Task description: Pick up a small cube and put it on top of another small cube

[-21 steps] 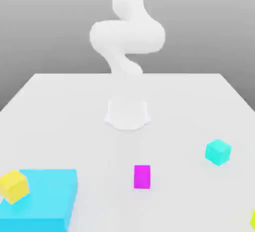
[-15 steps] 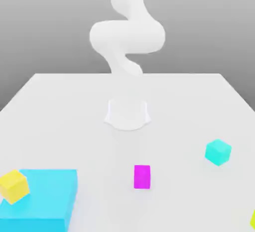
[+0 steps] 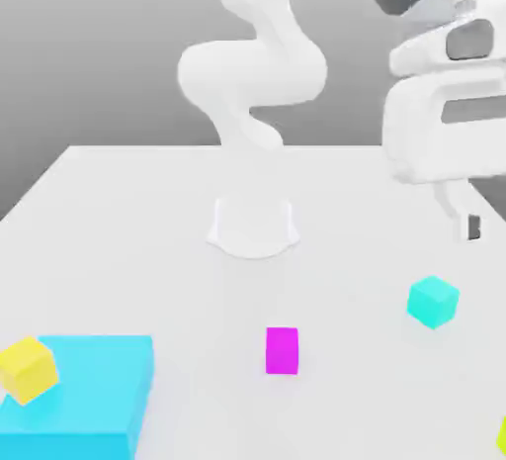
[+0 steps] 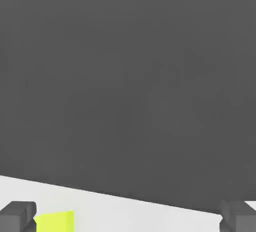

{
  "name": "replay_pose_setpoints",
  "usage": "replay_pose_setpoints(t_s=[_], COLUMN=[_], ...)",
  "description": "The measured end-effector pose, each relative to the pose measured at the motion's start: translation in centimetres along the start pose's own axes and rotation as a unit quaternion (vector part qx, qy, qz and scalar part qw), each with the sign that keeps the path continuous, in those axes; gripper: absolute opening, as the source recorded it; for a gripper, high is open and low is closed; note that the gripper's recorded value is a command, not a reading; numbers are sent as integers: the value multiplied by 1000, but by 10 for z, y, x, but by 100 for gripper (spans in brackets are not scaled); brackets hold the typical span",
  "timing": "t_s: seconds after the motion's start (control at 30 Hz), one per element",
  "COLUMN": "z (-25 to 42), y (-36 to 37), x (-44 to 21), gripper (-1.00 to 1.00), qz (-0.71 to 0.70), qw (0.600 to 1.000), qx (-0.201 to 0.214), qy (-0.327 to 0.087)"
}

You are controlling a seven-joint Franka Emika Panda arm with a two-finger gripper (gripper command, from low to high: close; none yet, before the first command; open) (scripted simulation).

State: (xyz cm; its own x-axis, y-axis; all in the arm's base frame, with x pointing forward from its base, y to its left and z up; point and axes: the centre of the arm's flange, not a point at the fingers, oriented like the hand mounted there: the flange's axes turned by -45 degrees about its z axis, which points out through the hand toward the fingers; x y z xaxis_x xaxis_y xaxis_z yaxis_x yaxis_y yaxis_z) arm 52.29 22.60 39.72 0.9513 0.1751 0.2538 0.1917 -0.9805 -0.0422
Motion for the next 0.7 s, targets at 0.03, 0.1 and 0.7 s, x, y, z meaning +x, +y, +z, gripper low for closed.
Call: replay_pose_setpoints(t_s=[0.03, 0.1, 0.7], z=[17, 52, 257], y=[-7, -23, -91], x=[-2, -8, -84], gripper=[0, 0, -100], qz=[-2, -7, -39], qw=[1000, 999, 991], qx=[-1, -2, -15], qy=[-11, -34, -128])
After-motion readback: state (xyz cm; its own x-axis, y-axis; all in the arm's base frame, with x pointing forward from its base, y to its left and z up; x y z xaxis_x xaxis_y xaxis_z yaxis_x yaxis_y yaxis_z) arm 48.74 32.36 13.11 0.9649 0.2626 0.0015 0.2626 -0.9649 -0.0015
